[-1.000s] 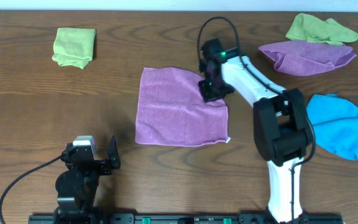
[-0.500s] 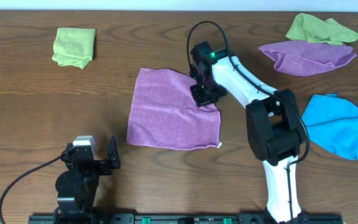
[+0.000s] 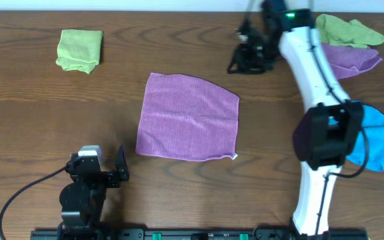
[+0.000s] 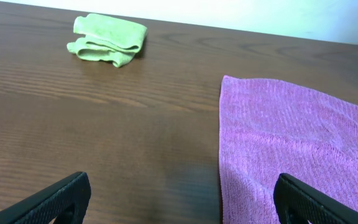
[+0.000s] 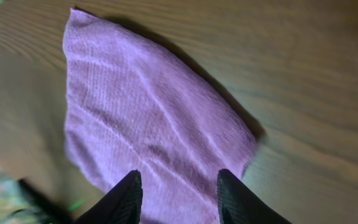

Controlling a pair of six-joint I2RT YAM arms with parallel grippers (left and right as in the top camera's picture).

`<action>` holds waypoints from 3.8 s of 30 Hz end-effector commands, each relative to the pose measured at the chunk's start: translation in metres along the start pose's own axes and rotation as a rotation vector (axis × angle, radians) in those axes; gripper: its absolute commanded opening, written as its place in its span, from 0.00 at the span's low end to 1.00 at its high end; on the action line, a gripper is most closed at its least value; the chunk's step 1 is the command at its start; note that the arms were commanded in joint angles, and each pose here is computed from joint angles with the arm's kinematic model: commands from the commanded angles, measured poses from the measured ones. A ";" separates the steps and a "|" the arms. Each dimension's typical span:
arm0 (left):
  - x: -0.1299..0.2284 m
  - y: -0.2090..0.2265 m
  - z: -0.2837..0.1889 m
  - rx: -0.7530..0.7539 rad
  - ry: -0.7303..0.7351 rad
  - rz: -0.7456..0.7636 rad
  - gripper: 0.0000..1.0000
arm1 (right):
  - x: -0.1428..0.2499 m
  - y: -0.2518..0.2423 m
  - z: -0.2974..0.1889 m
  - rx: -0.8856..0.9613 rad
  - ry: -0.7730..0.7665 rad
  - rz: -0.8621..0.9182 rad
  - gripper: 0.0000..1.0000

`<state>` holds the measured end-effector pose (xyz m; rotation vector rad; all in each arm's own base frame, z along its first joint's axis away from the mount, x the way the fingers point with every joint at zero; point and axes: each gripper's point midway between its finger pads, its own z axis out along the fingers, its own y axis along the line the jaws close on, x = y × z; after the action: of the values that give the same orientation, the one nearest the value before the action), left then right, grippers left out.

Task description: Fold the cloth

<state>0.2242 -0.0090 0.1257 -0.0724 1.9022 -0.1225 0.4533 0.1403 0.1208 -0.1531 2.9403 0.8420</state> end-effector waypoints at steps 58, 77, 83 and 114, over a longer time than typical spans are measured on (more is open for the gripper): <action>0.010 0.005 0.003 -0.021 0.020 0.017 0.95 | 0.010 -0.036 0.087 -0.412 -0.105 0.261 0.60; 0.010 0.005 0.003 -0.021 0.020 0.017 0.95 | -0.091 -0.020 0.012 -0.507 -0.592 -0.187 0.50; 0.010 0.005 0.003 -0.021 0.021 0.017 0.95 | -0.113 -0.041 -0.048 -0.206 -0.603 -0.171 0.55; 0.010 0.005 0.003 -0.021 0.021 0.017 0.96 | 0.209 0.039 -0.162 0.303 -0.410 -0.235 0.61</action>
<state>0.2243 -0.0090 0.1259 -0.0719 1.9011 -0.1223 0.2450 0.0758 0.2707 -0.3081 2.5380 0.3352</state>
